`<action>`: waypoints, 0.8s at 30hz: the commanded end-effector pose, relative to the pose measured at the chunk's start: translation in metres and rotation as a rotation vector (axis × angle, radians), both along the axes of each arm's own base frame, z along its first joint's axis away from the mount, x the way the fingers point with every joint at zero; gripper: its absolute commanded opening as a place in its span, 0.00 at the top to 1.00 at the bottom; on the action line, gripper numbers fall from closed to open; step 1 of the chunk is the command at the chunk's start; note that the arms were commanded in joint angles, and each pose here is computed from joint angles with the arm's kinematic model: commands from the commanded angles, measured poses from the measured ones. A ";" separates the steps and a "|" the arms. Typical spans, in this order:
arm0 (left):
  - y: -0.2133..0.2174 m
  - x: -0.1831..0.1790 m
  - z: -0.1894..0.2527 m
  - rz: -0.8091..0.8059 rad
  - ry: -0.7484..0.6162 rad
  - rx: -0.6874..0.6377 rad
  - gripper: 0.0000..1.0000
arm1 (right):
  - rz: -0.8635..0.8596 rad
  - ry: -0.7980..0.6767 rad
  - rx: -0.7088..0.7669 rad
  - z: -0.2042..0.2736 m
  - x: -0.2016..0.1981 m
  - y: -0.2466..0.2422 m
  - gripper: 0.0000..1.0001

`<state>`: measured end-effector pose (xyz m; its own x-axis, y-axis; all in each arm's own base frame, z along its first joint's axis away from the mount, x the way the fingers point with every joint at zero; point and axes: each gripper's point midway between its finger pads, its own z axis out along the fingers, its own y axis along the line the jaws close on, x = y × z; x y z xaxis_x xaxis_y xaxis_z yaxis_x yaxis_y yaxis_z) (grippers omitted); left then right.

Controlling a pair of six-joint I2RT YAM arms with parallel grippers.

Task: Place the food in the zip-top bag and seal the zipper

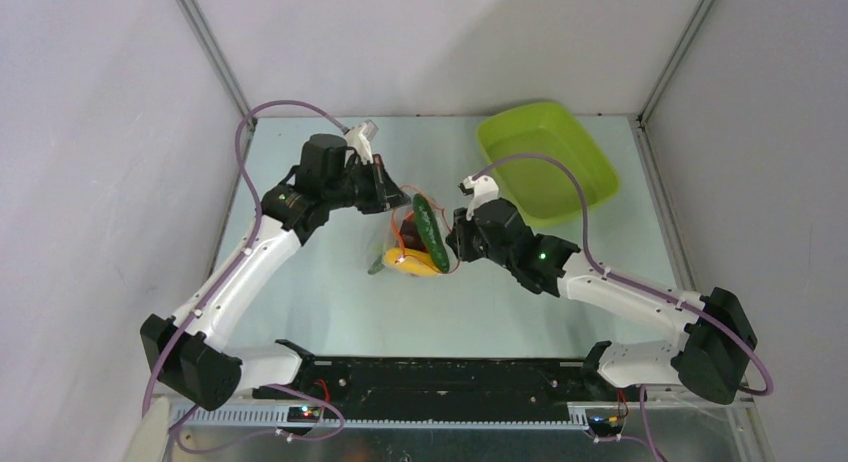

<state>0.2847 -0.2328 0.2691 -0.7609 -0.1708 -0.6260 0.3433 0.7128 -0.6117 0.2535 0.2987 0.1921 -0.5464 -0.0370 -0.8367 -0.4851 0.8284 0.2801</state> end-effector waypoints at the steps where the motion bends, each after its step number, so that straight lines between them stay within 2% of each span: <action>1: -0.012 -0.006 0.026 -0.050 -0.078 -0.072 1.00 | -0.007 0.016 0.061 0.010 0.002 0.006 0.74; 3: -0.013 -0.008 0.028 -0.055 -0.085 -0.076 1.00 | -0.016 0.033 0.045 0.003 0.002 0.006 0.74; 8: -0.012 -0.009 0.028 -0.046 -0.101 -0.074 1.00 | -0.001 0.030 0.057 0.011 -0.005 0.004 0.92; 11: -0.010 -0.006 0.024 -0.034 -0.109 -0.047 1.00 | 0.033 0.006 0.119 0.037 -0.018 0.002 1.00; 19: -0.039 -0.018 0.034 -0.149 -0.170 -0.026 1.00 | 0.064 0.049 0.317 0.107 -0.056 -0.006 1.00; 24: -0.068 -0.035 0.044 -0.287 -0.207 -0.060 0.99 | -0.003 0.043 0.312 0.108 -0.055 -0.019 1.00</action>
